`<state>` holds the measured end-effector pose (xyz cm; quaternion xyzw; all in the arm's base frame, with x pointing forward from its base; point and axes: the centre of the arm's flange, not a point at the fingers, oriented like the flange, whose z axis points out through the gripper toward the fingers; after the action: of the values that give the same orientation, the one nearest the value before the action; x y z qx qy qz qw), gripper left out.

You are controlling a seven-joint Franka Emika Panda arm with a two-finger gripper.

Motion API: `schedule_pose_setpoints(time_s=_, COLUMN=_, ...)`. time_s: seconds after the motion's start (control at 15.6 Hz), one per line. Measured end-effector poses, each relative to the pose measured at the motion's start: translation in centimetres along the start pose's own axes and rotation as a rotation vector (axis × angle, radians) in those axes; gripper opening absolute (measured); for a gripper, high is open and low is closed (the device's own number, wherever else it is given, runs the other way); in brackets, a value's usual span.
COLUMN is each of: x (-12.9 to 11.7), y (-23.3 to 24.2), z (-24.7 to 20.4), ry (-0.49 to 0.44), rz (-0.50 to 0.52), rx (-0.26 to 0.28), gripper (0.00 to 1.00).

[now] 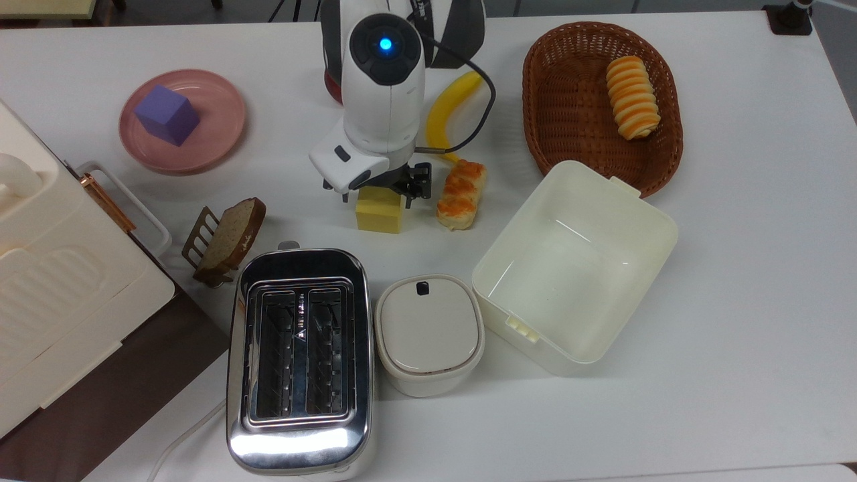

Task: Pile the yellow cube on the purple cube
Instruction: 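Close the gripper on the yellow cube and lift it, then carry the yellow cube over the purple cube on the pink plate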

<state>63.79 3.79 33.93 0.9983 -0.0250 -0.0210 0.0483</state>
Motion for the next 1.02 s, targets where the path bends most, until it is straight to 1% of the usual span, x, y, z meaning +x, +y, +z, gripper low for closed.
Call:
schedule_pose_setpoints(time_s=0.26, x=0.1, y=0.3, z=0.6, ry=-0.007, rz=0.002, rx=-0.008, gripper=1.0)
schedule_pose_setpoints(time_s=0.32, x=0.1, y=0.3, z=0.6, ry=-0.007, rz=0.001, rx=-0.009, gripper=0.98)
schedule_pose_setpoints(time_s=0.38, x=0.1, y=0.3, z=0.7, ry=-0.006, rz=0.002, rx=-0.011, gripper=0.89)
schedule_pose_setpoints(time_s=0.45, x=0.1, y=0.3, z=0.6, ry=-0.006, rz=0.009, rx=-0.011, gripper=0.77)
schedule_pose_setpoints(time_s=0.51, x=0.1, y=0.3, z=0.6, ry=-0.003, rz=0.023, rx=-0.011, gripper=0.68)
schedule_pose_setpoints(time_s=0.58, x=0.2, y=0.3, z=0.4, ry=0.001, rz=0.034, rx=-0.012, gripper=0.61)
schedule_pose_setpoints(time_s=0.83, x=0.4, y=0.7, z=-0.1, ry=0.023, rz=0.061, rx=-0.021, gripper=0.6)
schedule_pose_setpoints(time_s=0.96, x=0.7, y=2.5, z=-2.6, ry=0.064, rz=0.101, rx=-0.022, gripper=0.6)
schedule_pose_setpoints(time_s=1.02, x=0.4, y=4.5, z=-5.3, ry=0.089, rz=0.137, rx=-0.03, gripper=0.6)
